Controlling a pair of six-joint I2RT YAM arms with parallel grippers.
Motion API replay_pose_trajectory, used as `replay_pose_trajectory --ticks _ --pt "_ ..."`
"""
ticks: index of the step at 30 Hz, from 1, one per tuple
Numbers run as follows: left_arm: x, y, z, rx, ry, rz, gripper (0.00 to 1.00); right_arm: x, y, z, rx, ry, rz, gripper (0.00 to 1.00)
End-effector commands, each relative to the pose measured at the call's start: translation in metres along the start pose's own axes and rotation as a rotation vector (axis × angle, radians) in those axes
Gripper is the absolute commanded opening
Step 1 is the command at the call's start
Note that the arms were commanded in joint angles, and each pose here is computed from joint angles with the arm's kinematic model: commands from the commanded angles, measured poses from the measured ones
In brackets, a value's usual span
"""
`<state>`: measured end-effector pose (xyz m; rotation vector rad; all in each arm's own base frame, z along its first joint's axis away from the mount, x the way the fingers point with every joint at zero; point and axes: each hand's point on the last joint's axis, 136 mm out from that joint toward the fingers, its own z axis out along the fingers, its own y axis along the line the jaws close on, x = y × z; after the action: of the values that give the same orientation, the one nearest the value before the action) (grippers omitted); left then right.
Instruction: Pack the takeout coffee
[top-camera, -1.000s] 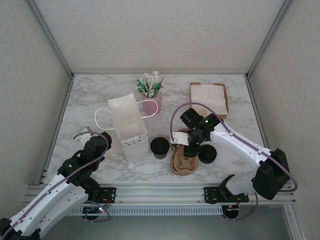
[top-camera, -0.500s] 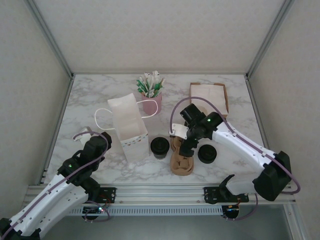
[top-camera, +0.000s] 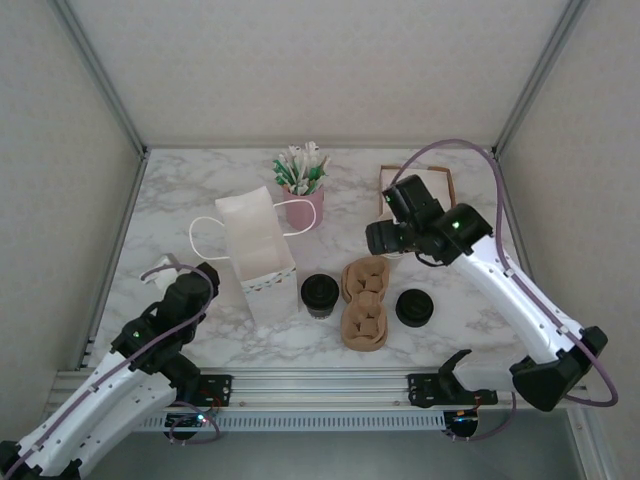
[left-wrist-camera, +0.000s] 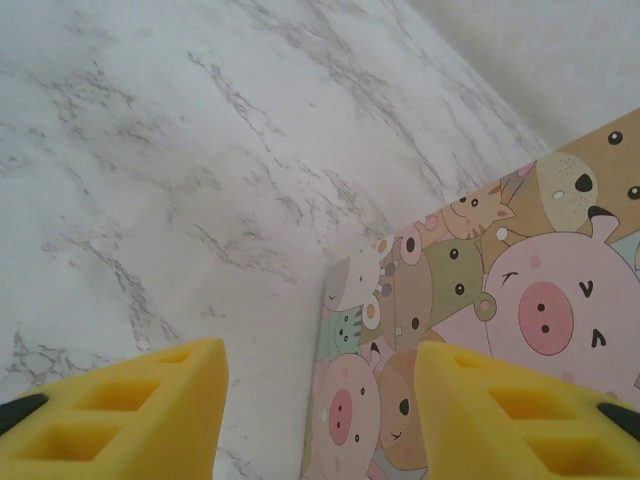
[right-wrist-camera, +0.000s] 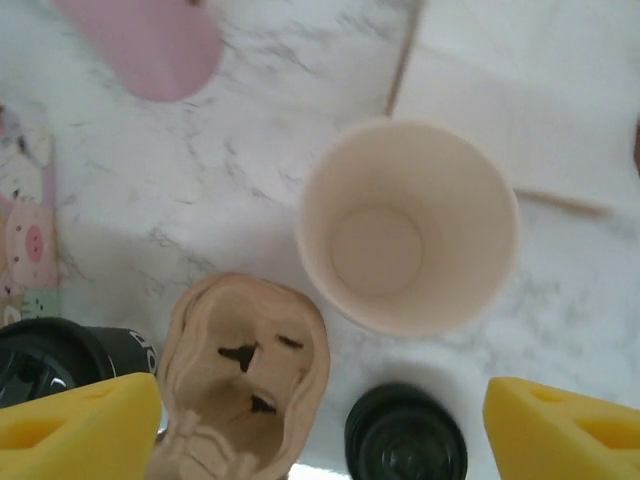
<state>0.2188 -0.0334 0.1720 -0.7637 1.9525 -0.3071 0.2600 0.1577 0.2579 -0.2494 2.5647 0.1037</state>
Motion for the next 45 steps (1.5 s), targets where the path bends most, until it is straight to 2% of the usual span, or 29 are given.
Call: replay_pose_trajectory --ticks 1,6,7,10,13,17,25,35,45 --pt "-0.016 0.005 -0.008 -0.031 -0.056 0.005 0.53 0.046 0.005 0.000 0.078 0.261 0.304 0.74" --pt "-0.020 0.009 -0.012 -0.039 -0.072 0.007 0.54 0.071 0.046 -0.003 0.217 0.289 0.222 0.62" --pt "-0.021 0.011 -0.013 -0.043 -0.079 0.008 0.54 0.077 0.051 0.000 0.245 0.295 0.218 0.58" --pt "-0.023 0.015 -0.015 -0.052 -0.087 0.008 0.54 0.092 0.070 0.011 0.284 0.318 0.185 0.54" --pt "-0.023 0.016 -0.016 -0.054 -0.088 0.008 0.55 0.101 0.080 0.025 0.317 0.331 0.155 0.45" --pt "-0.022 0.016 -0.016 -0.056 -0.078 0.008 0.55 0.116 0.089 0.047 0.326 0.374 0.135 0.44" --pt "-0.019 0.016 -0.015 -0.057 -0.065 0.003 0.55 0.133 0.080 0.069 0.408 0.398 0.105 0.41" --pt "-0.019 0.017 -0.015 -0.065 -0.064 -0.014 0.56 0.140 0.066 0.077 0.485 0.392 0.067 0.42" --pt "-0.017 0.016 -0.014 -0.070 -0.052 -0.019 0.56 0.140 0.061 0.081 0.512 0.381 0.055 0.47"
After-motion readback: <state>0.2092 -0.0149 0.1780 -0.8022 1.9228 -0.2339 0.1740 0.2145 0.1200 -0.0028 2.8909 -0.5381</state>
